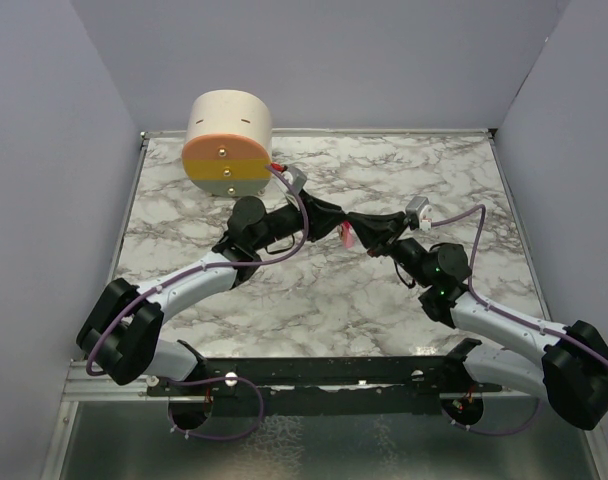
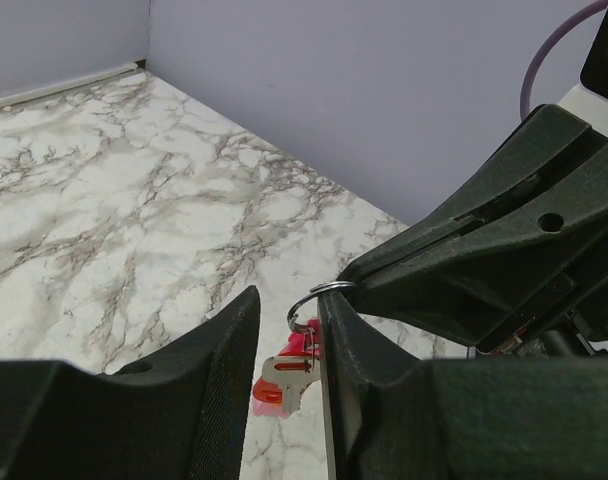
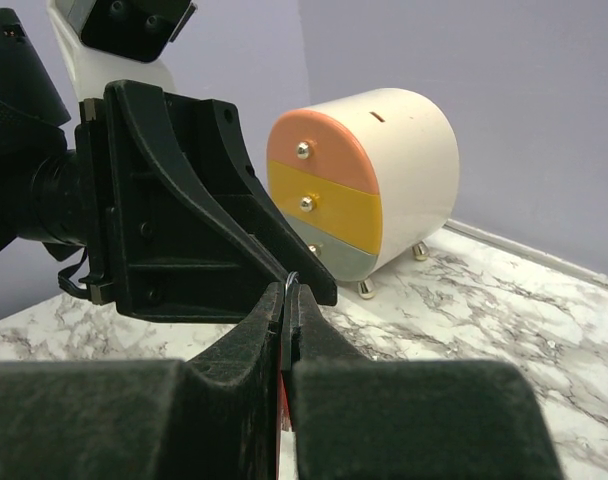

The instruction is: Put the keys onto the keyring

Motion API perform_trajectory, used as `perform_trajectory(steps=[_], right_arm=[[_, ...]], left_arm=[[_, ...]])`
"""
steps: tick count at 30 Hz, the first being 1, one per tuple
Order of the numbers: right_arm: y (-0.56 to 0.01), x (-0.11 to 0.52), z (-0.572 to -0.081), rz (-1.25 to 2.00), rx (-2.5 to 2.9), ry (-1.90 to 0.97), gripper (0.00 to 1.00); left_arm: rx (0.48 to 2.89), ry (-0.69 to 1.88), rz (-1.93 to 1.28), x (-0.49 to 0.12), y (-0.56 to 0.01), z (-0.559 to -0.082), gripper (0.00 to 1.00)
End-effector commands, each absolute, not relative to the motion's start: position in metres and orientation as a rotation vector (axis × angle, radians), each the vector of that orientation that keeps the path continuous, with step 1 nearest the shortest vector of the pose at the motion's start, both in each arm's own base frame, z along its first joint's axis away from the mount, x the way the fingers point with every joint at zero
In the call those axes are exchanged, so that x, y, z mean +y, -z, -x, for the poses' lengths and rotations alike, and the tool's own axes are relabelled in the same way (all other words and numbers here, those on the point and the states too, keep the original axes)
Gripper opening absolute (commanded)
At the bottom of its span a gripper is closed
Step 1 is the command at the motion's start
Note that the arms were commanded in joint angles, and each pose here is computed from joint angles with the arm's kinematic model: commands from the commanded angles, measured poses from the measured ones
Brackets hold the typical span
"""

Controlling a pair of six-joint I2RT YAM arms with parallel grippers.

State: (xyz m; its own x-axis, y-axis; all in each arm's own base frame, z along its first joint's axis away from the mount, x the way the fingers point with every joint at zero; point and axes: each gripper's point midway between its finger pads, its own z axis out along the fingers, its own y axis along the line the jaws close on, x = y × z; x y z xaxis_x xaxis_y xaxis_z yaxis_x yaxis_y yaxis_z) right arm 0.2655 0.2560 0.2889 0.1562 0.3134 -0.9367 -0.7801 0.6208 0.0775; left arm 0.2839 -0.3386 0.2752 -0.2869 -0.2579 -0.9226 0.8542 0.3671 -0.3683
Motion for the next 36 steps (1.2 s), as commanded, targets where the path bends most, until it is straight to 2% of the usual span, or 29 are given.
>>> perform_trajectory(steps=[1, 5, 15, 26, 30, 36], right_arm=[[-0.307, 0.26, -0.262, 0.493, 1.121, -0.856, 0.01], [-0.306, 0.259, -0.262, 0.488, 1.124, -0.854, 0.01], [-0.304, 0.258, -0.266, 0.475, 1.153, -0.844, 0.01], [-0.303, 0.257, -0.272, 0.462, 1.199, -0.821, 0.01], [-0.302, 0.254, -0.275, 0.46, 1.23, -0.791, 0.14], [-0.305, 0.245, -0.278, 0.438, 1.285, -0.74, 0.43]], left_arm=[[1.393, 1.196, -0.574, -0.343, -0.296, -0.287, 0.3], [1.39, 1.198, -0.576, -0.344, -0.296, -0.286, 0.18], [1.376, 1.194, -0.569, -0.341, -0.301, -0.283, 0.02], [1.373, 1.169, -0.526, -0.335, -0.304, -0.284, 0.0], [1.396, 1.134, -0.518, -0.333, -0.3, -0.288, 0.0], [1.462, 1.058, -0.523, -0.331, -0.287, -0.297, 0.0]])
